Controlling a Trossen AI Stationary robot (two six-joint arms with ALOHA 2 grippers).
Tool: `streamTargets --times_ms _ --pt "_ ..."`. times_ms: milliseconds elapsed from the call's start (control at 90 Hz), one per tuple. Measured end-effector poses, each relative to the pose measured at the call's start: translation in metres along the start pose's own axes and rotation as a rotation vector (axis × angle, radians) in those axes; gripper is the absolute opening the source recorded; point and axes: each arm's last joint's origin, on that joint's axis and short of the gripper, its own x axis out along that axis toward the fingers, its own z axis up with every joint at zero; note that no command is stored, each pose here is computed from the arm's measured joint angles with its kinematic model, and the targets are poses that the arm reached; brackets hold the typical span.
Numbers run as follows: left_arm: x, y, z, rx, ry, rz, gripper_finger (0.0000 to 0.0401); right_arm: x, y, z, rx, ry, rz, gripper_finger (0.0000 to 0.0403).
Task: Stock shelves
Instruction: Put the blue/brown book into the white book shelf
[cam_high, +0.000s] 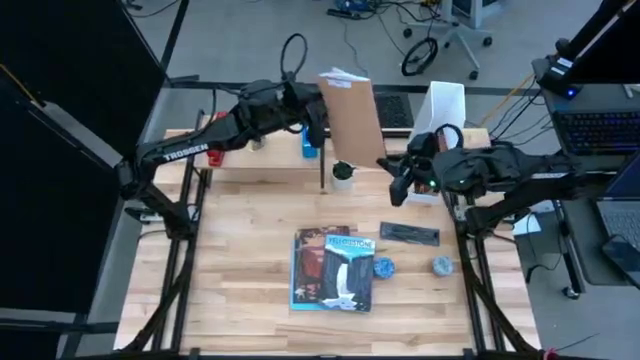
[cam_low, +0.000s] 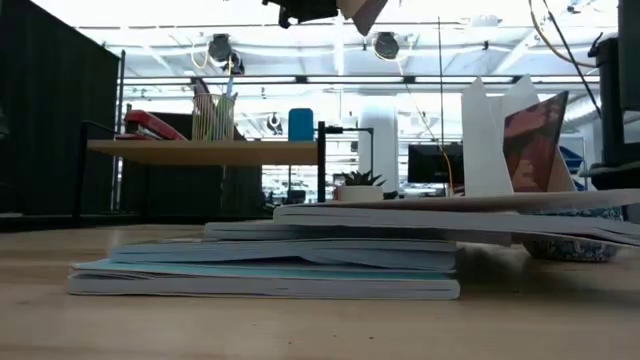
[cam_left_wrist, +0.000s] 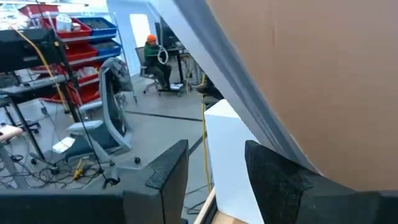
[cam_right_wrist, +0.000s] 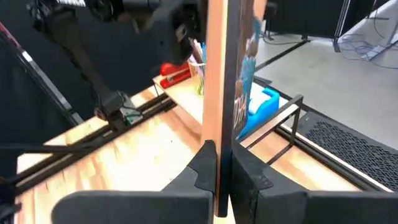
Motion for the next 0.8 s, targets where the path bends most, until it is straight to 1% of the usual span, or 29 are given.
streamTargets --times_ms 289,400,478,533,578,656,711,756,800 --pt "0.0 -0.001 0.0 0.0 -0.003 -0.025 0.0147 0.02 0.004 -0.003 -0.031 0.022 -0.048 0.0004" --pt "0.0 -0.002 0.001 0.0 -0.005 -0.034 0.0147 0.025 0.009 -0.002 -0.052 0.0 -0.036 0.0008" --pt "0.0 -0.003 0.001 0.0 -0.006 -0.041 0.0147 0.031 0.013 -0.002 -0.088 -0.007 -0.025 0.0027" --pt "0.0 -0.004 0.001 0.0 -0.006 -0.047 0.0147 0.036 0.017 -0.002 -0.101 -0.023 -0.018 0.005" --pt "0.0 -0.006 0.001 0.0 -0.005 -0.08 0.0148 0.041 0.018 0.0 -0.102 -0.046 -0.038 0.0071" --pt "0.001 -0.008 -0.002 0.0 0.014 -0.085 0.0148 0.048 0.017 0.003 -0.098 -0.055 -0.044 0.0107" --pt "0.001 -0.008 -0.003 0.0 0.017 -0.088 0.0148 0.051 0.016 0.004 -0.096 -0.061 -0.047 0.0126" --pt "0.001 -0.007 -0.003 0.001 0.018 -0.078 0.0148 0.055 0.014 0.003 -0.104 -0.03 -0.028 0.0129" --pt "0.0 -0.007 -0.002 0.001 0.012 -0.076 0.0148 0.058 0.012 0.002 -0.102 -0.012 -0.022 0.0116"
